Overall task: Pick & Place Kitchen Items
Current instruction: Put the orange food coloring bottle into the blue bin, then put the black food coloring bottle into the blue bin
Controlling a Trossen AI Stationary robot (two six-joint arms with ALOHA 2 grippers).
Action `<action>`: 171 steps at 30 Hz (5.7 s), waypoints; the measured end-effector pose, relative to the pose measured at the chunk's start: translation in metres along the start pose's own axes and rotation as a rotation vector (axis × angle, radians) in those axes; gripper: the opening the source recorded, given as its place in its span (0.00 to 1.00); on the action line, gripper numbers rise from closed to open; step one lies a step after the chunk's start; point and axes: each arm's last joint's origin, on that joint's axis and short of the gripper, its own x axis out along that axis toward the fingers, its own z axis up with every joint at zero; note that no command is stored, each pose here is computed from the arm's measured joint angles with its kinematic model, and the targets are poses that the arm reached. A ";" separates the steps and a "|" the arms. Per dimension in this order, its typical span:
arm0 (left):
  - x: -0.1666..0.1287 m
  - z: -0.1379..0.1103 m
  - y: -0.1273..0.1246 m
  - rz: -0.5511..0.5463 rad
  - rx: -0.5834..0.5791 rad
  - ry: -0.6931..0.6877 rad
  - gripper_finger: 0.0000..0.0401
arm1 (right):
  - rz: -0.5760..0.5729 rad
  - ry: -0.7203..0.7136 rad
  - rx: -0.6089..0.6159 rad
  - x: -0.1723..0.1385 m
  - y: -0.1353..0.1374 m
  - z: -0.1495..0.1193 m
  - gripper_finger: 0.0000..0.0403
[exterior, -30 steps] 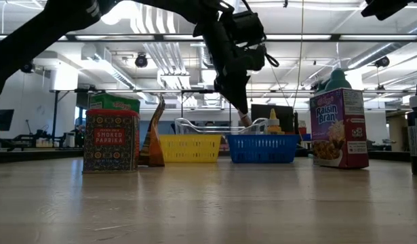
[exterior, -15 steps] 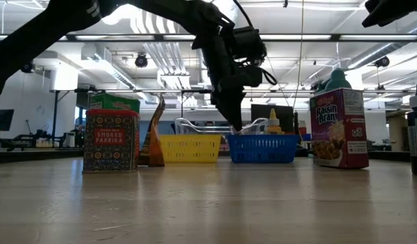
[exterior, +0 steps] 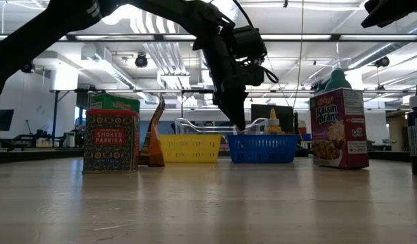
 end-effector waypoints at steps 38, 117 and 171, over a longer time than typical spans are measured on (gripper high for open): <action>0.033 -0.006 0.002 -0.021 -0.024 0.061 0.19 | 0.000 0.001 -0.005 0.000 0.000 0.000 0.02; 0.030 -0.003 0.001 -0.036 -0.022 0.032 0.41 | 0.004 0.002 -0.010 0.000 0.000 0.000 0.02; -0.065 0.007 -0.164 0.026 0.114 -0.184 0.23 | 0.115 0.497 0.162 0.013 0.084 0.017 0.32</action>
